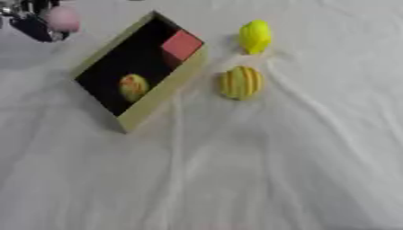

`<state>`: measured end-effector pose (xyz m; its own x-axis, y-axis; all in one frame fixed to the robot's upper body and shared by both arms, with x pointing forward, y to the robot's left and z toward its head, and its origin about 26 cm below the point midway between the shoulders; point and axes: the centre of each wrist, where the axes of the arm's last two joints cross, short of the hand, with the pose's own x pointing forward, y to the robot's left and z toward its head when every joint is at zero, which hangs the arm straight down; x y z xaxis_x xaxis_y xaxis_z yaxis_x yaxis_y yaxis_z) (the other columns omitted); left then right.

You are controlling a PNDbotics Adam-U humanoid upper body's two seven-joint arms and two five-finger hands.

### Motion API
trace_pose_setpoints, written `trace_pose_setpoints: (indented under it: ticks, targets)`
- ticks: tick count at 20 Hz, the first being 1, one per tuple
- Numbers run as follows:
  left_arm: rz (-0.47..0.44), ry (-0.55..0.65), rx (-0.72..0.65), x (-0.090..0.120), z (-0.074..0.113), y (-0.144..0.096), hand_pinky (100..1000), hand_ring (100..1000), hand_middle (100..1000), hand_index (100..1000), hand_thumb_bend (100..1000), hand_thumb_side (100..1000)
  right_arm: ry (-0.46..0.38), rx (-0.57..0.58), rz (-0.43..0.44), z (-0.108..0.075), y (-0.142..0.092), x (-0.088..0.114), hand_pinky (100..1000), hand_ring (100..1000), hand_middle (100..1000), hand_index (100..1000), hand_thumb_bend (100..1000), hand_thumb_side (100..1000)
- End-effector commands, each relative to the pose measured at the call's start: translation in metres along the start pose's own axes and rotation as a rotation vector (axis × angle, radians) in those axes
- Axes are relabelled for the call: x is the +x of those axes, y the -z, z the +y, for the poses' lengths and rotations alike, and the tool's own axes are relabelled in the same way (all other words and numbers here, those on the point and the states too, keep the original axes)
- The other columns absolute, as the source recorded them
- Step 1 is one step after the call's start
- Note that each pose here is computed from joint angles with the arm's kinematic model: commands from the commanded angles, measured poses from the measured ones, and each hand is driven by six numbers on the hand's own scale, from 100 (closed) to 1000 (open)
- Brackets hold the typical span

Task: Pick up objects on the table and place them in the box.

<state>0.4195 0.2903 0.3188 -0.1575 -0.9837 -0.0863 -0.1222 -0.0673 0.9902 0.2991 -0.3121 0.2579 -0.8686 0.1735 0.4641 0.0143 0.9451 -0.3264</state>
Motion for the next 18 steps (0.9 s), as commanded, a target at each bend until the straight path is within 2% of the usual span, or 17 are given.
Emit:
trace_pose_setpoints:
  ticks: [1, 4, 8, 12, 18]
  targets:
    - [-0.130, 0.020, 0.070, 0.019, 0.033, -0.025, 471, 472, 363, 500, 304, 100, -0.026, 0.010, -0.031, -0.005, 0.007, 0.008, 918, 845, 645, 880, 100, 688]
    - [-0.277, 0.012, 0.090, 0.049, 0.042, -0.045, 476, 475, 374, 505, 293, 100, -0.024, 0.014, -0.036, -0.005, 0.008, 0.008, 917, 845, 645, 880, 100, 688]
    - [-0.400, 0.034, 0.104, 0.075, 0.046, -0.067, 476, 474, 377, 508, 262, 100, -0.025, 0.016, -0.040, -0.005, 0.009, 0.009, 917, 845, 645, 880, 100, 688]
    - [-0.434, 0.018, 0.085, 0.084, 0.040, -0.073, 483, 480, 383, 515, 263, 100, -0.023, 0.016, -0.044, -0.005, 0.011, 0.009, 917, 845, 645, 880, 100, 688]
    - [-0.376, 0.025, 0.015, 0.082, 0.012, -0.054, 492, 489, 391, 523, 290, 100, -0.017, 0.013, -0.048, -0.004, 0.012, 0.010, 918, 845, 645, 880, 100, 688]
